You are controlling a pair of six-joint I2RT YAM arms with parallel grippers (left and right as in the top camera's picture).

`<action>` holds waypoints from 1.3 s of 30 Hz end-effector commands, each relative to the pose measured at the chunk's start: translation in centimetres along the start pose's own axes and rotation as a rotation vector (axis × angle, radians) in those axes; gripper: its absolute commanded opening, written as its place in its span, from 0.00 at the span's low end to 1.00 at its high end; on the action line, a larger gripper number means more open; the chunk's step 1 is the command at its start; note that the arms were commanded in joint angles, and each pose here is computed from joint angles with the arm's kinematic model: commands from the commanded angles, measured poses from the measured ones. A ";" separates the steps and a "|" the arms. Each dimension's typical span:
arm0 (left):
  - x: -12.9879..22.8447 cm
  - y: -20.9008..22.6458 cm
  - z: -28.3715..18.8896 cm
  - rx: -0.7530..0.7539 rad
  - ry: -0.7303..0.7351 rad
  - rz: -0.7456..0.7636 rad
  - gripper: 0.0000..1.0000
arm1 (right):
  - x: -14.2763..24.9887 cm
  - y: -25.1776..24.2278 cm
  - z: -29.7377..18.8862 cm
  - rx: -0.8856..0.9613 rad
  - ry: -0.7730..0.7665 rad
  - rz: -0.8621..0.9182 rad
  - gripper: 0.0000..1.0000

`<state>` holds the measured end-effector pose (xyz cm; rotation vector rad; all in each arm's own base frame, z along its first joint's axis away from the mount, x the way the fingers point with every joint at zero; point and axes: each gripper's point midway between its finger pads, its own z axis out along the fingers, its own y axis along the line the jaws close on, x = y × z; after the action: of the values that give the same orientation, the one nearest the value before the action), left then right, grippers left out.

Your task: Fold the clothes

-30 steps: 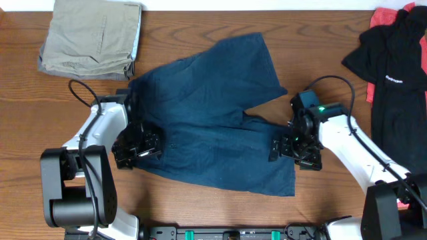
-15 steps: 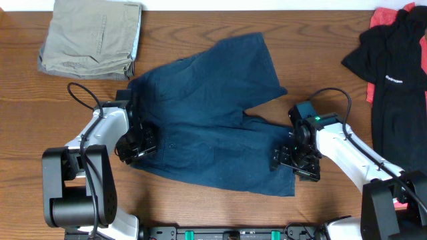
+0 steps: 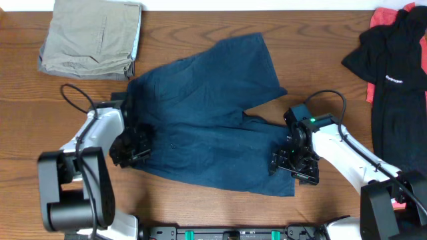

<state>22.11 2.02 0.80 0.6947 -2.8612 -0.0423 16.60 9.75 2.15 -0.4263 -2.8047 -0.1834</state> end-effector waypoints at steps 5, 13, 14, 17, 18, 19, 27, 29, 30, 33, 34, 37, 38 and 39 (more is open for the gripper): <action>-0.6 1.7 -2.2 0.002 -0.059 -0.076 0.65 | 0.4 0.2 0.4 0.024 -0.004 -0.001 0.89; 0.3 1.8 0.6 0.007 -0.014 -0.079 0.67 | 0.1 0.5 0.4 0.015 -0.018 -0.007 0.91; 0.3 1.8 0.8 0.007 -0.015 -0.079 0.66 | 0.1 0.5 0.4 0.016 -0.018 -0.007 0.91; 0.3 1.8 0.9 0.008 -0.018 -0.079 0.66 | 0.2 0.5 0.4 0.017 -0.015 -0.007 0.91; 0.3 1.8 0.9 0.008 -0.018 -0.078 0.66 | 0.2 0.5 0.4 0.017 -0.016 -0.007 0.91; 0.3 1.8 1.0 0.007 -0.017 -0.079 0.66 | 0.2 0.5 0.4 0.017 -0.016 -0.007 0.91; 0.8 1.9 2.5 0.009 -0.021 -0.079 0.36 | 0.4 0.3 0.4 0.023 -0.006 -0.004 0.91; 1.2 2.0 2.8 0.006 -0.013 -0.079 0.24 | 0.6 0.2 0.4 0.028 0.000 -0.002 0.91; 1.2 2.0 2.9 0.005 -0.012 -0.078 0.19 | 0.6 0.2 0.4 0.028 0.001 -0.002 0.91; 1.3 2.1 3.1 0.005 -0.011 -0.078 0.06 | 0.9 -0.1 0.4 0.039 0.014 0.002 0.91; 1.3 2.1 3.1 0.005 -0.011 -0.078 0.06 | 1.0 -0.1 0.5 0.041 0.018 0.003 0.91; 1.3 2.1 3.1 0.005 -0.012 -0.078 0.06 | 1.2 -0.4 0.6 0.047 0.027 0.006 0.91; 1.3 2.1 3.1 0.005 -0.011 -0.078 0.06 | 1.3 -0.5 0.7 0.049 0.029 0.008 0.91; 1.3 2.1 3.1 0.005 -0.011 -0.078 0.06 | 1.4 -0.5 0.8 0.050 0.030 0.015 0.91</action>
<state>21.60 2.73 -0.63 0.8266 -2.9078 0.0208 15.58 9.93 2.05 -0.4108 -2.7865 -0.1374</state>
